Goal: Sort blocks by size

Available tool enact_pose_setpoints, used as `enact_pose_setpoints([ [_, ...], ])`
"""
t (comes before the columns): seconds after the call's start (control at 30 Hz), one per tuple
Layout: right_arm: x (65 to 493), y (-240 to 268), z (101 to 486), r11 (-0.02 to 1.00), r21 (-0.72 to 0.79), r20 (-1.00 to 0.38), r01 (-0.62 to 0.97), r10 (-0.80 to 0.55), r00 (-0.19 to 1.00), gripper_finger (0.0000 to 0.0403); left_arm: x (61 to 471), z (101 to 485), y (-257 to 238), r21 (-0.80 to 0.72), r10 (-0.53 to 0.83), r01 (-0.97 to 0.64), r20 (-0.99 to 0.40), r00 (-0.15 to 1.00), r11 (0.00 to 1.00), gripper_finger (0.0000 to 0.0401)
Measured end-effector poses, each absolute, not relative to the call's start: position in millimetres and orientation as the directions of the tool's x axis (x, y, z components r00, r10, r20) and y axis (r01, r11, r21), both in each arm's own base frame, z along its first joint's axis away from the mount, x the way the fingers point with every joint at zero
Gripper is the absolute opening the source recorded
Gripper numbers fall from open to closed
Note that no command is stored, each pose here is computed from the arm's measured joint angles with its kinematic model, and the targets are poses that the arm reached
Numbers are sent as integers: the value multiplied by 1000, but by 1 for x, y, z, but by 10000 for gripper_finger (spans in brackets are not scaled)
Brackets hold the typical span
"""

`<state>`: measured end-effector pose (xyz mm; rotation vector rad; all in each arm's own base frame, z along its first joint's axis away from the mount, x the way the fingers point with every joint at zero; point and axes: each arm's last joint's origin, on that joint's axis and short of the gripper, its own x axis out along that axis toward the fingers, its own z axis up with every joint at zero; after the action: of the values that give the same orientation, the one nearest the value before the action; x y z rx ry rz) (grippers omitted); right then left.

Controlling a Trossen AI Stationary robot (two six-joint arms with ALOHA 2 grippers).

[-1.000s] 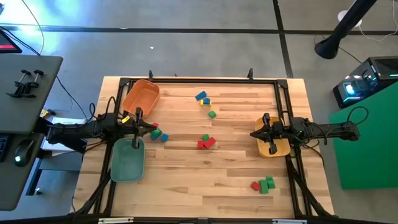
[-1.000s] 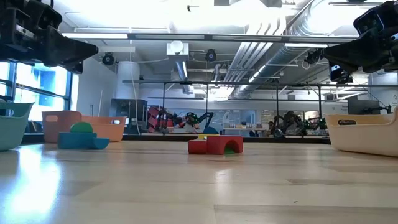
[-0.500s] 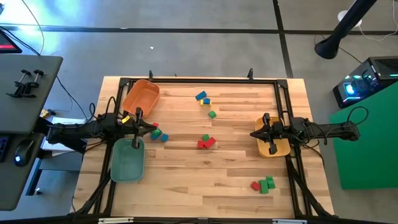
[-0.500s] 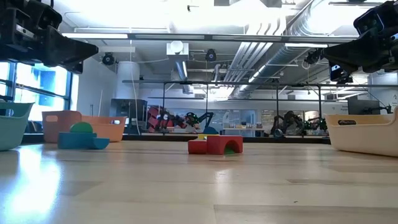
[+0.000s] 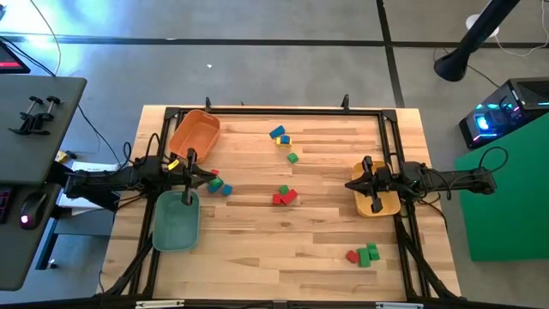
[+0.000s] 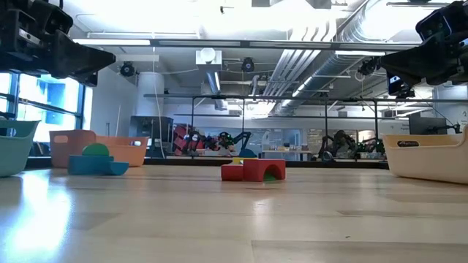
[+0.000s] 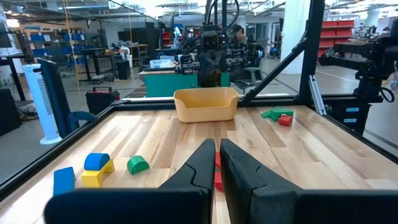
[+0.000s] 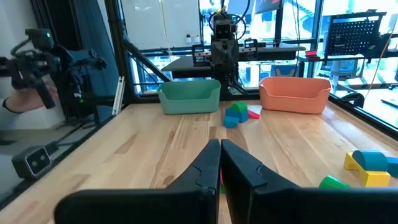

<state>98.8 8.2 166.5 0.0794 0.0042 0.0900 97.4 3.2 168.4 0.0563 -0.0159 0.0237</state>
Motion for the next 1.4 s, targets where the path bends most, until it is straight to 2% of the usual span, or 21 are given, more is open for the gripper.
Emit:
enact_pose_setpoints([
  [0.2,98,7,178,921,378,121,-92,50,991,9,97,168,3,56,23,-24,17,1000,998,12],
  [0.3,97,6,188,876,468,221,-118,13,975,9,97,168,3,56,23,-24,17,1000,998,12],
  [0.43,93,13,203,874,352,356,-334,205,912,9,97,168,3,56,23,-24,16,1000,998,12],
  [0.53,94,19,217,905,261,356,-337,234,905,9,97,168,3,56,23,-24,17,1000,998,12],
  [0.6,98,22,226,936,211,294,-283,215,931,9,97,168,3,56,23,-24,16,1000,998,12],
  [0.77,121,33,242,981,72,-32,-180,183,983,9,97,168,3,56,23,-24,17,1000,998,12],
  [0.97,154,44,243,982,-16,-389,-189,168,906,21,97,168,3,56,24,-24,17,1000,998,12],
  [1.07,169,50,245,977,12,-494,-213,191,848,52,97,168,3,56,23,-24,17,1000,998,12],
  [1.2,188,59,245,961,117,-618,-252,269,739,114,97,168,3,56,23,-24,17,1000,998,12],
  [1.4,212,76,238,931,270,-783,-245,360,506,214,97,169,3,54,23,-24,18,1000,998,12],
])
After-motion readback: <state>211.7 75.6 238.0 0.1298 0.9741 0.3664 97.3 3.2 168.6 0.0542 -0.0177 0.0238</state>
